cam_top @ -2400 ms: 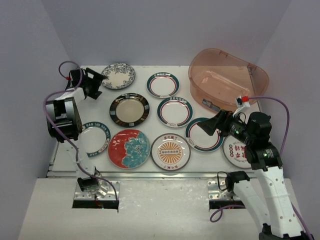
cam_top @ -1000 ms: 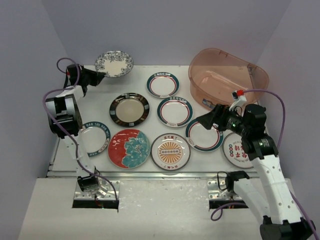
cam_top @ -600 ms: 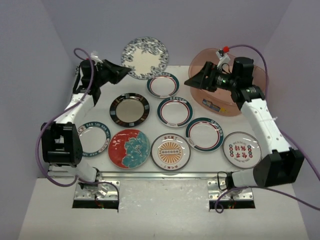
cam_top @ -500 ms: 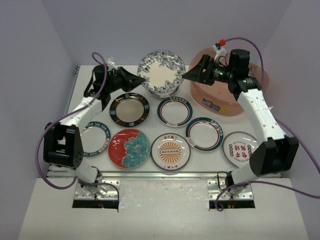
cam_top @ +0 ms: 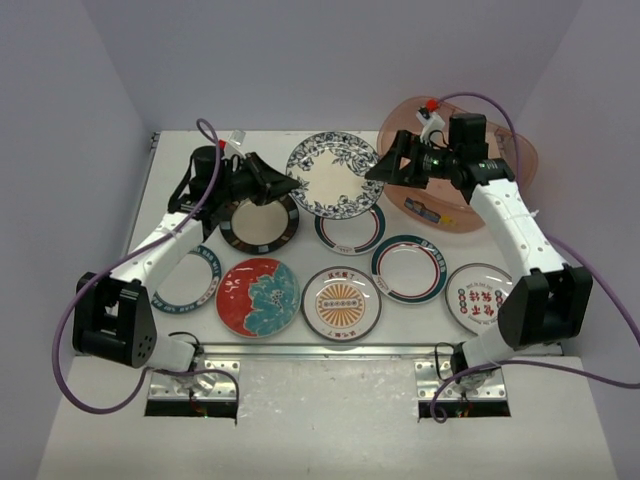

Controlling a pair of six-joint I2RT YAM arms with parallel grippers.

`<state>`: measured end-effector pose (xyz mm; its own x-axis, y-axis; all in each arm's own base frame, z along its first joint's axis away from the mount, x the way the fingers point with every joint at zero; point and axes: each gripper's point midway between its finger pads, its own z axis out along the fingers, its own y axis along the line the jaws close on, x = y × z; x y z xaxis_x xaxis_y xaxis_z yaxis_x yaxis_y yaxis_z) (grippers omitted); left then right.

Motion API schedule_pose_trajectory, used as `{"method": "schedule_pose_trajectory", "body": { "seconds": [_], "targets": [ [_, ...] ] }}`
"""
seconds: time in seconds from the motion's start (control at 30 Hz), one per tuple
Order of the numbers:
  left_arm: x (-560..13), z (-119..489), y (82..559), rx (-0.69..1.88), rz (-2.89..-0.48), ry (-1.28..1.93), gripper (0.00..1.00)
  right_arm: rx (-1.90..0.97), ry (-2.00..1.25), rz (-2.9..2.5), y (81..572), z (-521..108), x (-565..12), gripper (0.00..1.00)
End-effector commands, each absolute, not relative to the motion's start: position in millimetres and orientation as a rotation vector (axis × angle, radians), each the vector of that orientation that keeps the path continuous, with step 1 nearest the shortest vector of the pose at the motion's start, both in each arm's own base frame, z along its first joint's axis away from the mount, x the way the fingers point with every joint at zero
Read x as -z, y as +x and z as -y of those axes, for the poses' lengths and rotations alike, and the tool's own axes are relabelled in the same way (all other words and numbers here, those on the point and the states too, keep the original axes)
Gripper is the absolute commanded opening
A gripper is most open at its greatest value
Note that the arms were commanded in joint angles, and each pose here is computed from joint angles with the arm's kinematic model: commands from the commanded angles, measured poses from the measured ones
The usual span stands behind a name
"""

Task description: Place the plates into the plastic bin on the countertop

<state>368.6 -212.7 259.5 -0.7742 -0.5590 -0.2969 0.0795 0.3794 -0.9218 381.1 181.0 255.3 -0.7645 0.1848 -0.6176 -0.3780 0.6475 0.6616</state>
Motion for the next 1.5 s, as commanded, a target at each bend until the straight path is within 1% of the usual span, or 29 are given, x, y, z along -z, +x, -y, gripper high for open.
{"method": "schedule_pose_trajectory", "body": {
  "seconds": [0.0,0.07,0.1,0.13,0.17,0.23,0.3,0.33,0.43,0.47,0.57,0.6,0.63,0.7,0.73,0.77,0.83,0.93,1.03,1.23,1.3,1.4,1.47],
  "targets": [
    [-332,220,353,1.534,-1.823,-0.183,0.00,-0.948,-0.161,-2.194,384,-165,-254,0.94],
    [-333,221,351,1.541,-1.818,-0.172,0.00,-0.947,-0.152,-2.214,385,-165,-247,0.94],
    [-333,221,350,1.548,-1.817,-0.165,0.00,-0.960,-0.150,-2.222,386,-166,-243,0.92],
    [-335,222,348,1.557,-1.811,-0.153,0.00,-0.989,-0.161,-2.223,385,-170,-241,0.88],
    [-337,224,347,1.576,-1.804,-0.143,0.00,-1.042,-0.172,-2.222,383,-175,-242,0.82],
    [-343,229,343,1.614,-1.778,-0.099,0.00,-1.206,-0.215,-2.197,377,-191,-247,0.59],
    [-349,233,339,1.648,-1.753,-0.061,0.00,-1.326,-0.244,-2.168,373,-201,-256,0.46],
    [-353,234,337,1.654,-1.734,-0.040,0.00,-1.344,-0.243,-2.161,373,-202,-258,0.42],
    [-355,234,337,1.656,-1.722,-0.025,0.00,-1.366,-0.229,-2.145,377,-204,-265,0.06],
    [-355,234,337,1.656,-1.720,-0.023,0.00,-1.372,-0.223,-2.144,378,-204,-267,0.01],
    [-359,234,339,1.653,-1.701,-0.023,0.00,-1.383,-0.193,-2.137,381,-203,-271,0.00],
    [-357,232,343,1.625,-1.710,-0.040,0.13,-1.356,-0.153,-2.140,384,-199,-271,0.00],
    [-354,230,348,1.583,-1.725,-0.053,0.38,-1.324,-0.103,-2.148,388,-194,-268,0.00],
    [-341,218,362,1.434,-1.821,-0.191,1.00,-1.276,0.036,-2.130,397,-171,-273,0.00],
    [-329,210,364,1.328,-1.892,-0.227,1.00,-1.237,0.140,-2.124,405,-149,-267,0.00],
    [-323,199,367,1.236,-1.913,-0.277,1.00,-1.219,0.221,-2.104,408,-134,-269,0.00],
    [-314,164,373,0.989,-1.905,-0.419,1.00,-1.136,0.422,-2.019,415,-85,-278,0.00],
    [-329,135,353,0.839,-1.840,-0.440,1.00,-1.036,0.719,-1.912,422,-23,-277,0.00],
    [-332,123,336,0.763,-1.832,-0.394,1.00,-0.971,0.880,-1.823,430,8,-279,0.00],
    [-311,118,313,0.703,-1.896,-0.316,1.00,-0.852,1.194,-1.602,449,50,-263,0.00],
    [-300,121,308,0.714,-1.928,-0.293,1.00,-0.826,1.223,-1.560,456,52,-260,0.00],
    [-288,127,301,0.737,-1.963,-0.242,1.00,-0.685,1.262,-1.492,473,67,-266,0.00],
    [-282,131,294,0.758,-1.979,-0.203,1.00,-0.644,1.252,-1.517,487,61,-257,0.00]
  ]
}}
